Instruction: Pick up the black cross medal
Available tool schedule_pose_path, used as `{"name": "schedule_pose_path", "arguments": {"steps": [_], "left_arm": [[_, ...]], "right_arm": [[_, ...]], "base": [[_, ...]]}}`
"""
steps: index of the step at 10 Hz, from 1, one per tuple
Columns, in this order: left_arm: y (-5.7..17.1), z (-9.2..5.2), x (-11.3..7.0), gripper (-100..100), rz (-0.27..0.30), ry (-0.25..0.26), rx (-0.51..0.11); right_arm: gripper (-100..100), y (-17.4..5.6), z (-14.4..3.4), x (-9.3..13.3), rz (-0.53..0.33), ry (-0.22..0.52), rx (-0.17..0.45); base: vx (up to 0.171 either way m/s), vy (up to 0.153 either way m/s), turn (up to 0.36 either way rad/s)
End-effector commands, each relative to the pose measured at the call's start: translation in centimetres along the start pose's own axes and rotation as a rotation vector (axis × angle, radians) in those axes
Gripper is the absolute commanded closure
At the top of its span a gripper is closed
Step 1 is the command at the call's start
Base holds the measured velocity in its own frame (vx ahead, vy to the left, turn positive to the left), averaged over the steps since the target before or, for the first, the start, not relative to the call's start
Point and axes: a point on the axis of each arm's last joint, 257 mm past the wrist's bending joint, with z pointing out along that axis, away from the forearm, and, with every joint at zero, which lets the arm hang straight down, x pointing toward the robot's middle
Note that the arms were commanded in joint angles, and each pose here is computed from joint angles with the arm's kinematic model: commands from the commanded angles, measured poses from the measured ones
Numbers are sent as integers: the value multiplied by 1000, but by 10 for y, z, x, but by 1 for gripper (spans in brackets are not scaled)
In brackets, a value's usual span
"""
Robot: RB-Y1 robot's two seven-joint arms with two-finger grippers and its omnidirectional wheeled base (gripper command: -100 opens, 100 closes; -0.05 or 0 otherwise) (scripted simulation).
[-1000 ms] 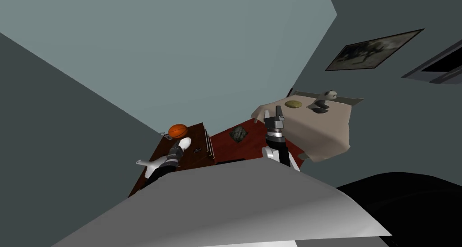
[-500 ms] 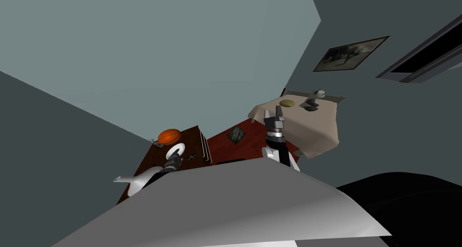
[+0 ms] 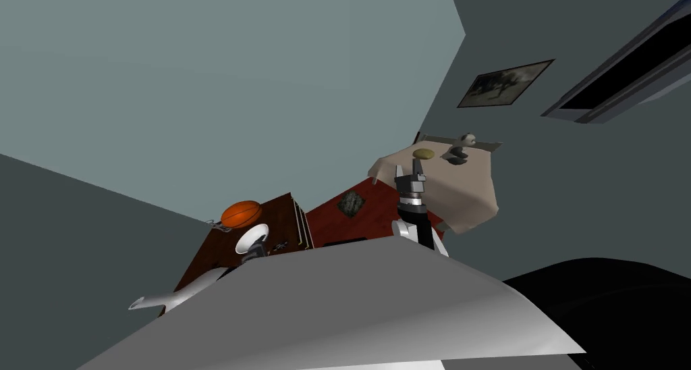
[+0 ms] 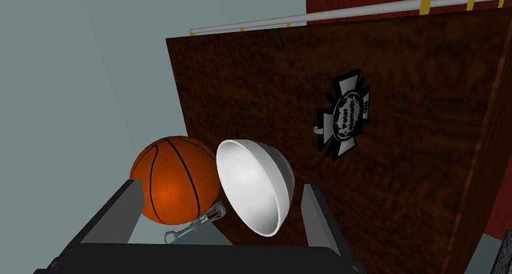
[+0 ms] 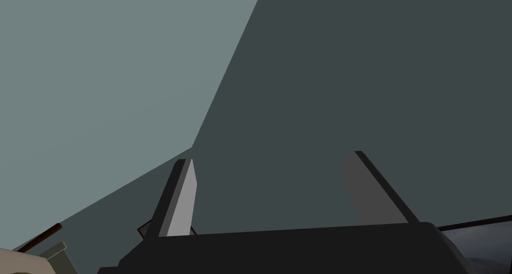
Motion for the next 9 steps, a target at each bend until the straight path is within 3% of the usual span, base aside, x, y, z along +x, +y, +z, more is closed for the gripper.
{"name": "schedule_pose_path", "arguments": {"steps": [1, 2, 3, 4, 6, 7, 9], "left_arm": [[31, 0, -11, -100, -20, -22, -85], [33, 0, -11, -100, -20, -22, -94], [59, -4, -22, -100, -39, -42, -167], [60, -4, -22, -100, -39, -42, -170], [108, -16, -44, -100, -75, -82, -300], [112, -17, -44, -100, -75, -84, -317], [157, -35, -64, -100, -111, -125, -440]], "right_arm": [[0, 0, 0, 0, 0, 0, 0], [0, 0, 0, 0, 0, 0, 0], [0, 0, 0, 0, 0, 0, 0], [0, 0, 0, 0, 0, 0, 0], [0, 0, 0, 0, 0, 0, 0], [0, 0, 0, 0, 0, 0, 0], [0, 0, 0, 0, 0, 0, 0]], "base": [[88, -16, -136], [73, -16, -71], [90, -12, -117], [80, 2, -86], [107, -2, -203], [94, 16, -63], [111, 16, -149]]}}
